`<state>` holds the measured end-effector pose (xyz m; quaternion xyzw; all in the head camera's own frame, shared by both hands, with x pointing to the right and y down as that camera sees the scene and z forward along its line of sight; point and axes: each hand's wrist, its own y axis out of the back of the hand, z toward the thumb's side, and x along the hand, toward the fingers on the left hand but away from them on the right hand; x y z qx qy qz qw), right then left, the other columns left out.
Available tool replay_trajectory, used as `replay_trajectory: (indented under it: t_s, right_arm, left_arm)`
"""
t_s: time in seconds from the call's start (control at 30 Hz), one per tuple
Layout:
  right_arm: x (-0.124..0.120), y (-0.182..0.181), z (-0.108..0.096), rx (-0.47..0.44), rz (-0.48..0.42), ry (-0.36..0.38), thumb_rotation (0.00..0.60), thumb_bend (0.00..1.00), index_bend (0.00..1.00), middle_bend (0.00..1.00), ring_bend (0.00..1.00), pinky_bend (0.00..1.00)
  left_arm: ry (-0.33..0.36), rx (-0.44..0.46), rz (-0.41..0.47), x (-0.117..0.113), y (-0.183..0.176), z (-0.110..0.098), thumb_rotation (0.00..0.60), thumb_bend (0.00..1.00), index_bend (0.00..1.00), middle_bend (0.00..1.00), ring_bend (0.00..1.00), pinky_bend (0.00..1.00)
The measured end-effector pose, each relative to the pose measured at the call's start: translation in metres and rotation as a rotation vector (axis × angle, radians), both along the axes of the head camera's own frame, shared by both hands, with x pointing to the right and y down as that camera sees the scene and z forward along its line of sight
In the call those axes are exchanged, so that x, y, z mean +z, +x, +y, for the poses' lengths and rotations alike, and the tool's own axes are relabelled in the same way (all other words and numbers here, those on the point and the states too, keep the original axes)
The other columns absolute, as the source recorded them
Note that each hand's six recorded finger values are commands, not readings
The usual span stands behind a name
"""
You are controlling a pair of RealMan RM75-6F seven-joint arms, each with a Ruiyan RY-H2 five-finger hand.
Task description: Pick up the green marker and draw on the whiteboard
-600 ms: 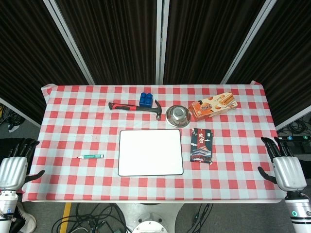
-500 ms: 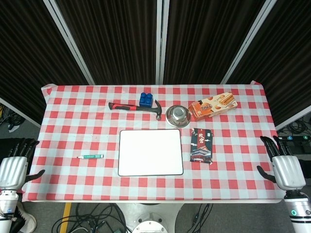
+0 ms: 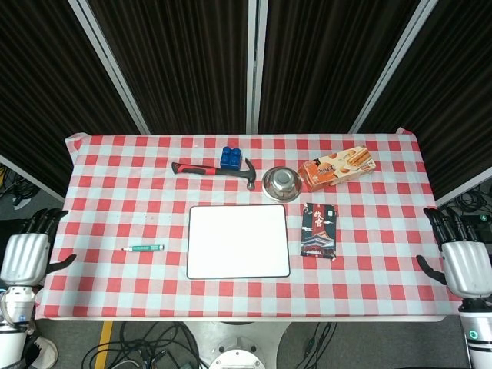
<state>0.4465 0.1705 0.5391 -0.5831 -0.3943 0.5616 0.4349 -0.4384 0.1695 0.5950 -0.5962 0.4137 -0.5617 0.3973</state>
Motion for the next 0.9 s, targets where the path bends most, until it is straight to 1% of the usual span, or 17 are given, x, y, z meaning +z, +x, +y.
replay_trajectory:
  t_s: [0.03,0.07,0.1,0.17,0.2,0.27,0.4,0.57,0.7,0.9]
  right_arm:
    - [-0.001,0.0,-0.001,-0.003,0.002,0.004,0.6,0.16,0.05,0.12,0.03,0.14]
    - [-0.002,-0.001,-0.003,-0.006,0.003,0.008,0.6,0.16,0.05,0.12,0.03,0.14]
    - [-0.003,-0.001,-0.003,-0.009,0.003,0.01,0.6,0.16,0.05,0.12,0.03,0.14]
    - [-0.004,-0.002,-0.005,-0.016,0.007,0.014,0.6,0.16,0.05,0.12,0.03,0.14]
    - [-0.005,-0.002,-0.006,-0.019,0.01,0.015,0.6,0.16,0.05,0.12,0.03,0.14]
    - [-0.006,-0.002,-0.007,-0.026,0.017,0.017,0.6,0.16,0.05,0.12,0.03,0.14]
    - [-0.008,-0.002,-0.009,-0.024,0.019,0.02,0.6,0.16,0.05,0.12,0.03,0.14]
    - [-0.007,0.003,-0.007,-0.01,0.027,0.01,0.6,0.16,0.05,0.12,0.03,0.14]
    - [-0.005,0.005,-0.006,0.0,0.028,-0.002,0.6,0.16,0.05,0.12,0.03,0.14]
    - [0.0,0.005,-0.004,0.007,0.026,-0.023,0.6,0.16,0.05,0.12,0.03,0.14]
  left_arm:
    - [0.005,0.02,0.005,0.001,0.005,-0.006,0.6,0.1,0.3,0.3,0.38,0.7]
    - [0.008,0.039,0.01,0.001,0.01,-0.012,0.6,0.1,0.33,0.32,0.43,0.76]
    - [0.005,0.062,0.015,0.004,0.017,-0.019,0.6,0.1,0.36,0.36,0.5,0.83]
    - [-0.012,0.09,0.017,0.009,0.026,-0.027,0.6,0.1,0.39,0.41,0.6,0.9]
    - [-0.031,0.106,0.01,0.013,0.032,-0.032,0.6,0.1,0.39,0.42,0.64,0.91]
    - [-0.06,0.127,-0.017,0.02,0.04,-0.038,0.6,0.1,0.39,0.42,0.68,0.93]
    - [-0.127,0.179,-0.108,0.038,0.062,-0.052,0.6,0.1,0.39,0.42,0.75,0.96]
    - [-0.209,0.234,-0.181,0.062,0.096,-0.059,0.6,0.11,0.39,0.42,0.79,0.99]
    - [-0.286,0.263,-0.201,0.082,0.125,-0.056,0.6,0.12,0.39,0.42,0.8,0.99]
    - [-0.369,0.298,-0.18,0.101,0.164,-0.04,0.6,0.14,0.39,0.42,0.8,0.99]
